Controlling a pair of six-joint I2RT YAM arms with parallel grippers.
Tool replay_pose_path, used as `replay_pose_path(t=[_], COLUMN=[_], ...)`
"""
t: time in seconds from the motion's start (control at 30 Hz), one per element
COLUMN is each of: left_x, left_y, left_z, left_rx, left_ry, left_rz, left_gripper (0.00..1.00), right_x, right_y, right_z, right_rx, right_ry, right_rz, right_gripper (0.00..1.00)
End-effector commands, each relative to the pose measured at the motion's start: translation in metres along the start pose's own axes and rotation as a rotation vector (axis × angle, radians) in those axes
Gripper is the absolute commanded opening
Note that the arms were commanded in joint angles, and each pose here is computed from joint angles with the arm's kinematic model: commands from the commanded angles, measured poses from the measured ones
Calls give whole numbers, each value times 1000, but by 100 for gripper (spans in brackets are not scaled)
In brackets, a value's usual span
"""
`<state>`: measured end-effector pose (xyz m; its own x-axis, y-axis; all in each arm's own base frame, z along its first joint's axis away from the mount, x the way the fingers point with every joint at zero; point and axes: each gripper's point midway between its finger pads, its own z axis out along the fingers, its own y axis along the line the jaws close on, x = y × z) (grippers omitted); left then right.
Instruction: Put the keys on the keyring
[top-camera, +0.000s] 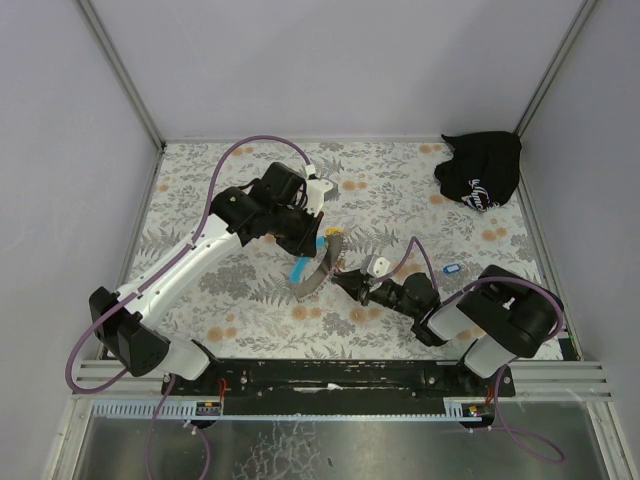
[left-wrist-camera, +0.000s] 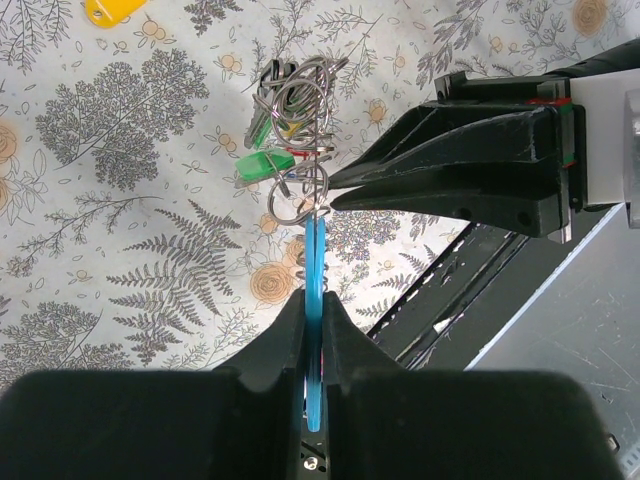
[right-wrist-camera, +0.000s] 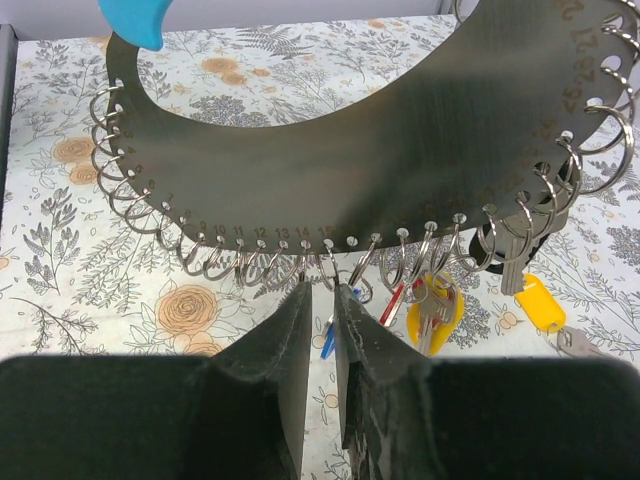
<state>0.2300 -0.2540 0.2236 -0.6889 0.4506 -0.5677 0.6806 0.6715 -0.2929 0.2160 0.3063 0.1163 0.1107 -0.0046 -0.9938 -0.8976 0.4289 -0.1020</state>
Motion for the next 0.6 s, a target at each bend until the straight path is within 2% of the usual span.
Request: replay_pose_path(t=[0.0,0.57], left_x=[-19,-16], left_y=[-12,-13], left_z=[-5,-1], left_rx=[47,60], left_ry=[-87,-71], left_rz=[37,38], left_gripper=[0,0], right_x=[-30,-32], right_y=[-6,-3], right_z=[10,12], right_rx=[16,2], right_ry=[-111,-125], right_rz=[-62,-61], right_gripper=[21,22])
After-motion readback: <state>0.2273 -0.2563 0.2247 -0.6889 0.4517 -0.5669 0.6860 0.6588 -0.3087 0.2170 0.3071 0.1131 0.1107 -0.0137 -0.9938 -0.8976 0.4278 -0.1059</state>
